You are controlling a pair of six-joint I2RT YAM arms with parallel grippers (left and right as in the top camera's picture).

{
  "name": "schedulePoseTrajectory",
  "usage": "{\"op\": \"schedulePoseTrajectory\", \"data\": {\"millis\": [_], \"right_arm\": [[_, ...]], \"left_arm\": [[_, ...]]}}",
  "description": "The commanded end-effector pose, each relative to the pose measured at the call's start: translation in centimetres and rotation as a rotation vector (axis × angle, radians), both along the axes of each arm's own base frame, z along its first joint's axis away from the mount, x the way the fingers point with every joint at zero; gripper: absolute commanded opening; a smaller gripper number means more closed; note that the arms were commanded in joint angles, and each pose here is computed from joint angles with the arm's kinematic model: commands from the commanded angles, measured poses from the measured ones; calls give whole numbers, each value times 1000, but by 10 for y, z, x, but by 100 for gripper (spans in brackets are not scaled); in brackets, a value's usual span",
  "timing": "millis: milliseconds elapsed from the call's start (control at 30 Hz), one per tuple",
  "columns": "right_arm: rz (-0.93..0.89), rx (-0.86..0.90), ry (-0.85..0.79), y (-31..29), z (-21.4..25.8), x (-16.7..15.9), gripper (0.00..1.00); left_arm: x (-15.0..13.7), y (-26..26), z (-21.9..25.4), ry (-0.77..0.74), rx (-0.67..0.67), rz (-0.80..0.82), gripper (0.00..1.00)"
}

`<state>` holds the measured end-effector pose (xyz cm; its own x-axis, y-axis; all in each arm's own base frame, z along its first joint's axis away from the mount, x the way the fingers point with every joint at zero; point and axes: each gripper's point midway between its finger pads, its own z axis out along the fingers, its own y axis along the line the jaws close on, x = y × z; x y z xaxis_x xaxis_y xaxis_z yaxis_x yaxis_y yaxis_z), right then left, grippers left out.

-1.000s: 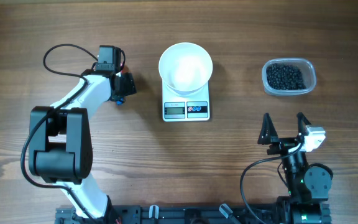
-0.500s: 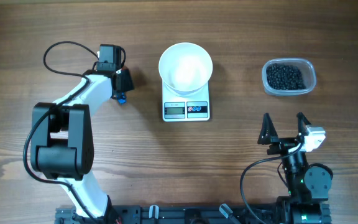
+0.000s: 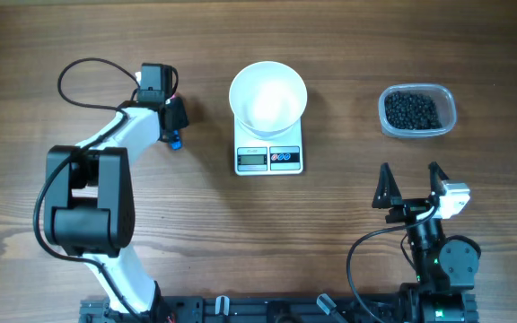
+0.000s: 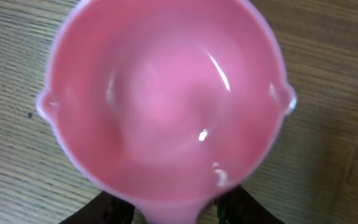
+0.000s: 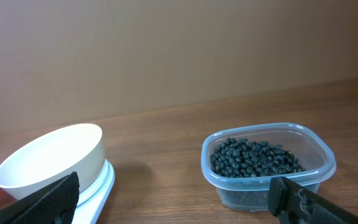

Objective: Scoop item into bowl and weigh 150g on scale
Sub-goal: 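Lower the left gripper and close it on the blue scoop handle, then lift the pink scoop with the left gripper toward the bowl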

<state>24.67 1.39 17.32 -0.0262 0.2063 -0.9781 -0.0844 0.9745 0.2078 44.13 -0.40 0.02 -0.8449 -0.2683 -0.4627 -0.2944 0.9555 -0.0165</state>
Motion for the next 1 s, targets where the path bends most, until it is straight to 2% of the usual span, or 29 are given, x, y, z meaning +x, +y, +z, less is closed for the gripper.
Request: {"op": "schedulePoseTrajectory", "data": {"millis": [0, 33, 100, 267, 300, 333, 433, 567, 633, 700, 833, 967], "right_arm": [[-12, 3, -9, -2, 2, 0, 100], [-12, 3, -9, -2, 2, 0, 100], [-12, 3, -9, -2, 2, 0, 100], [-12, 4, -9, -2, 2, 0, 100], [-12, 3, -9, -2, 2, 0, 100], [-12, 4, -9, -2, 2, 0, 100], [-12, 3, -9, -2, 2, 0, 100], [-12, 3, -9, -2, 2, 0, 100], [-12, 3, -9, -2, 2, 0, 100], [-12, 3, -9, -2, 2, 0, 100], [-12, 3, -9, -2, 2, 0, 100], [-12, 3, -9, -2, 2, 0, 100]], "left_arm": [[-14, 8, -23, 72, 5, 18, 44], [-15, 8, -23, 73, 5, 18, 43], [-14, 8, -23, 72, 5, 18, 35], [-12, 8, -22, 64, 4, 18, 36], [-13, 8, -22, 64, 5, 18, 26], [-13, 8, -22, 65, 4, 18, 22], [-13, 8, -22, 65, 4, 18, 17], [-13, 8, -22, 65, 4, 18, 17], [-12, 8, -22, 64, 4, 18, 7], [-10, 8, -16, 49, 3, 18, 6], [6, 7, 22, -51, -3, 18, 4], [26, 6, 97, -236, -39, 56, 4]]}}
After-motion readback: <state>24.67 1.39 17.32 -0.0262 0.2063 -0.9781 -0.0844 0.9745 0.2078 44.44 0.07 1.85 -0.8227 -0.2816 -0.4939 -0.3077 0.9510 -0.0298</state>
